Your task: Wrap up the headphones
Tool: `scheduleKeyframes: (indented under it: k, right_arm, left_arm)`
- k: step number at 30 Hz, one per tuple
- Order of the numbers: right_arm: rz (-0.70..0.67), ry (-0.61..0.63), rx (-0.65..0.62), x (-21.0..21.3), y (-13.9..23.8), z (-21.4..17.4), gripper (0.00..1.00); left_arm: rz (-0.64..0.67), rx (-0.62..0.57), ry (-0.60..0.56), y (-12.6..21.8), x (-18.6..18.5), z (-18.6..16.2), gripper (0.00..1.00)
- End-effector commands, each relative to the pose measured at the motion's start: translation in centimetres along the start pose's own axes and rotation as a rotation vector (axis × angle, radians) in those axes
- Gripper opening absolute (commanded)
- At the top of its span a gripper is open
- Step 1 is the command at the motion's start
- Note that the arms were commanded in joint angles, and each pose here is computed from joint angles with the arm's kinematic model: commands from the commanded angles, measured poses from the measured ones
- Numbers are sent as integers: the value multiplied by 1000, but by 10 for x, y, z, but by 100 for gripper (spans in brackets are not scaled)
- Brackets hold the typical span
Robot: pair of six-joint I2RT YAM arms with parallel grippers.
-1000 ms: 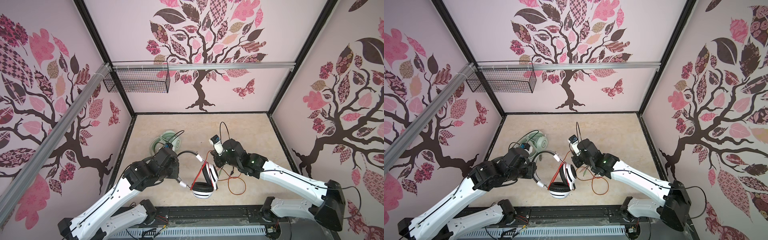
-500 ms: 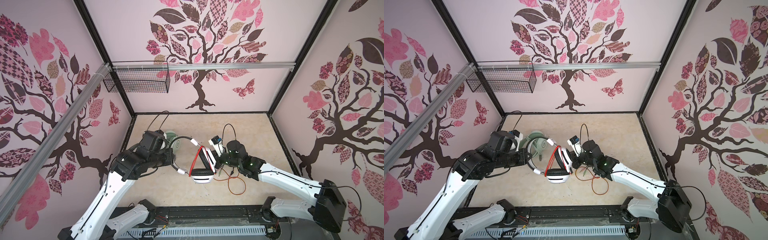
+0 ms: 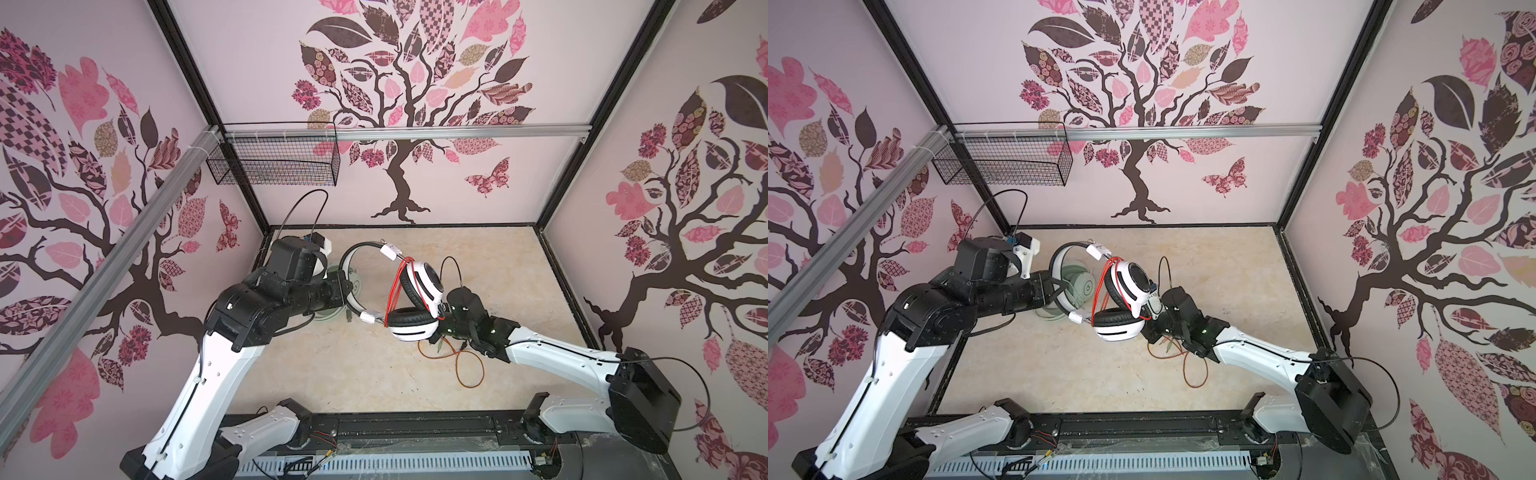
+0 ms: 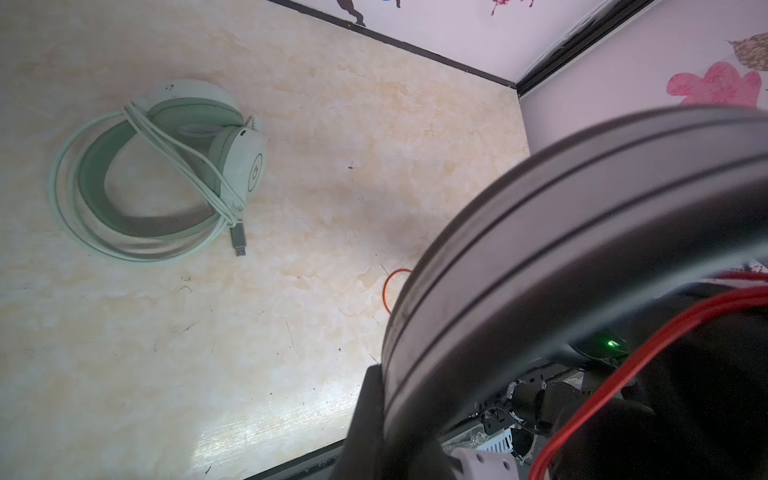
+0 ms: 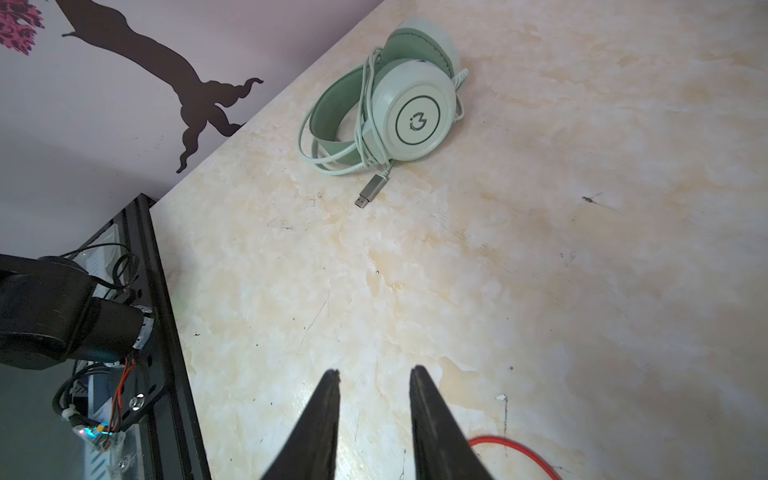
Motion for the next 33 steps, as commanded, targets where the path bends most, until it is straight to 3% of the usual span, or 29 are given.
scheduleKeyframes:
  k: [1, 11, 23, 25, 28, 33]
  right_arm:
    - [-21, -15, 17, -8, -5, -10, 33]
    - [-55, -54, 58, -16, 4, -52, 38]
    - [-81, -100, 97, -21, 23, -102, 40]
    - [-68, -110, 90, -20, 23, -104, 34]
    - [-52, -119, 84, -18, 23, -105, 15]
    - [-60, -110, 65, -17, 26, -96, 15]
  left_arm:
    - [-70, -93, -4, 18, -17, 21, 0]
    - [-28, -137, -13, 15, -18, 43, 0]
    - [-33, -126, 98, 6, 7, 62, 0]
    - [-27, -127, 103, 5, 9, 62, 0]
    - [-25, -128, 106, 5, 10, 63, 0]
    - [-17, -134, 103, 5, 11, 65, 0]
Point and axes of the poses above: each gripper's point midway between its finger pads, its own y axis back along the fingers, its own x axis along the line the jaws close on, z = x × y, the point moved 3 cm from there along y, back along the fingers, and after that the axes turned 6 degrees about y, right-handed, at the moved point
